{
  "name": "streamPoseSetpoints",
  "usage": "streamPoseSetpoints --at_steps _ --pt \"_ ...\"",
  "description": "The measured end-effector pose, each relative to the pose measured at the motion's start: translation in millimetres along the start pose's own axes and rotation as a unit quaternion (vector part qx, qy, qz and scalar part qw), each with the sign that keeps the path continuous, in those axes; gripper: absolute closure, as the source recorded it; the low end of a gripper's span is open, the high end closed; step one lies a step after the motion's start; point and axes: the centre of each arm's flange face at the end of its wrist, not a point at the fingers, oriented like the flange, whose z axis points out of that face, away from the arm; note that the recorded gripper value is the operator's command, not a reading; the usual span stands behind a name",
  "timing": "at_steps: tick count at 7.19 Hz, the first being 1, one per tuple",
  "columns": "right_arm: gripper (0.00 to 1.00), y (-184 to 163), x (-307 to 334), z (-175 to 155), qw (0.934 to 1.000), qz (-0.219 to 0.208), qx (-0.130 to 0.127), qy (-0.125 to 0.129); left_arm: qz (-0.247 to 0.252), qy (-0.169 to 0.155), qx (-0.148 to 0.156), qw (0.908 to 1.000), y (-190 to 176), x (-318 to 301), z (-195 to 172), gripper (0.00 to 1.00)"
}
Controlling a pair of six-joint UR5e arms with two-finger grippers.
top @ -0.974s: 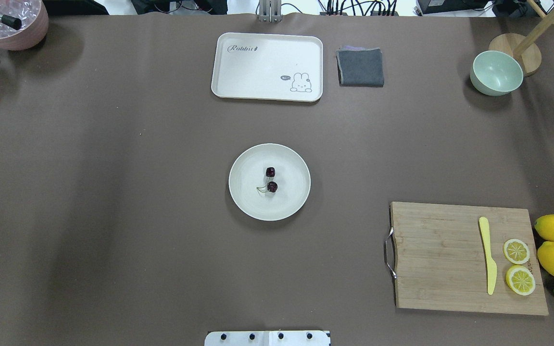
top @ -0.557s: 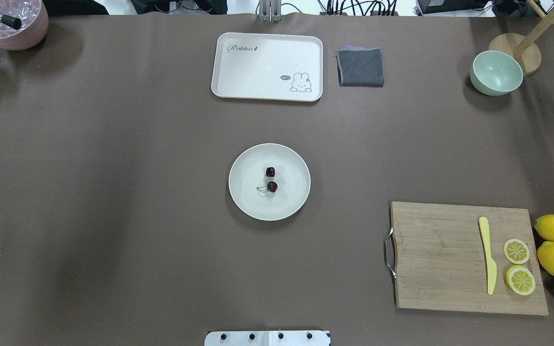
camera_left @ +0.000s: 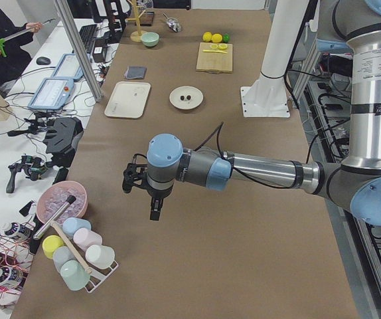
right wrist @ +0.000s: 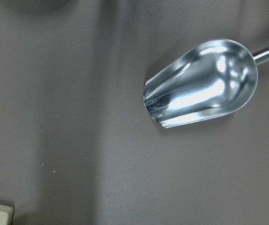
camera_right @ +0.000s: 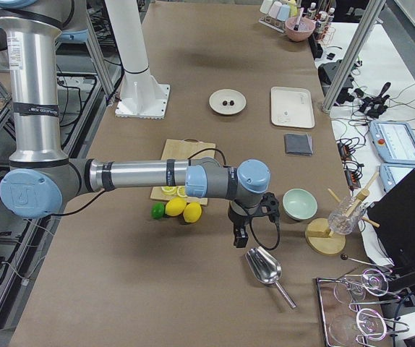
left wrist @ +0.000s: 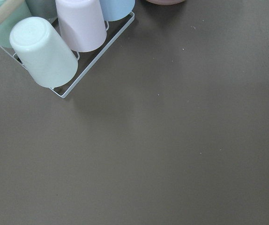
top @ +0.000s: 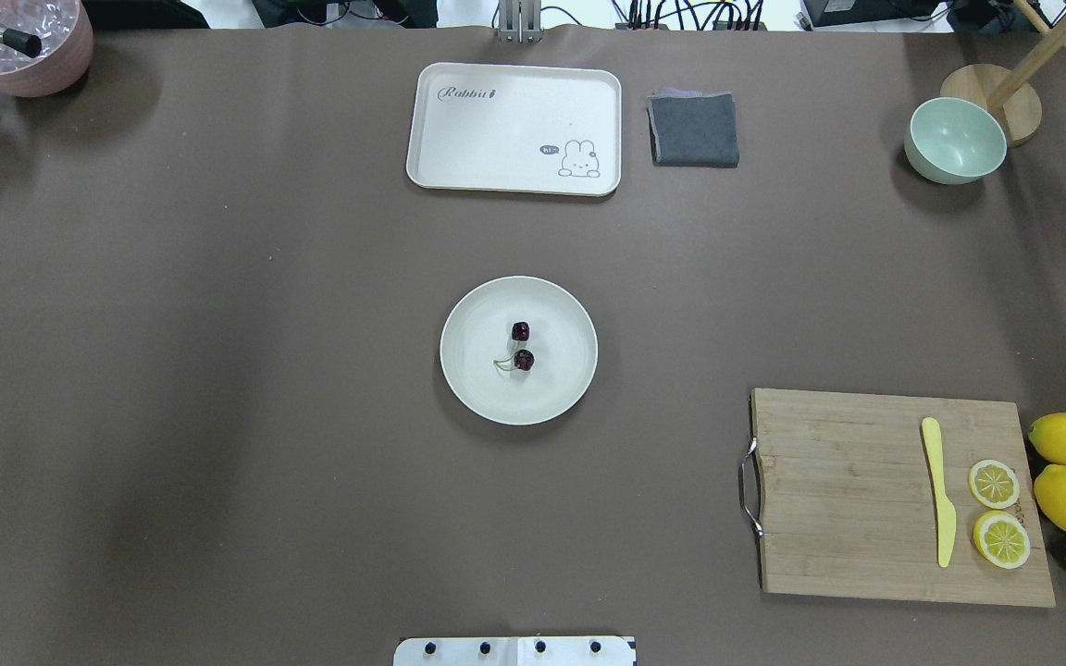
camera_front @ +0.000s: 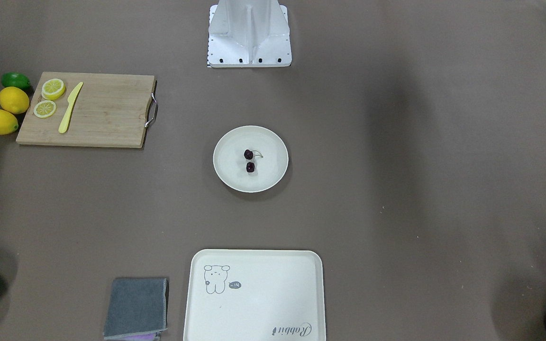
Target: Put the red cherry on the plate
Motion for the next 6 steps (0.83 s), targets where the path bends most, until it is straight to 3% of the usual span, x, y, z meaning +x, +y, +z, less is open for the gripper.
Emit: streamPoseSetpoints --at_steps 6 --pt "0.00 -3.5 -2.0 -2.4 1.0000 0.002 0.003 -0.004 -0.002 -0.001 0.001 1.0000 -2.0 -0.8 0.1 0.01"
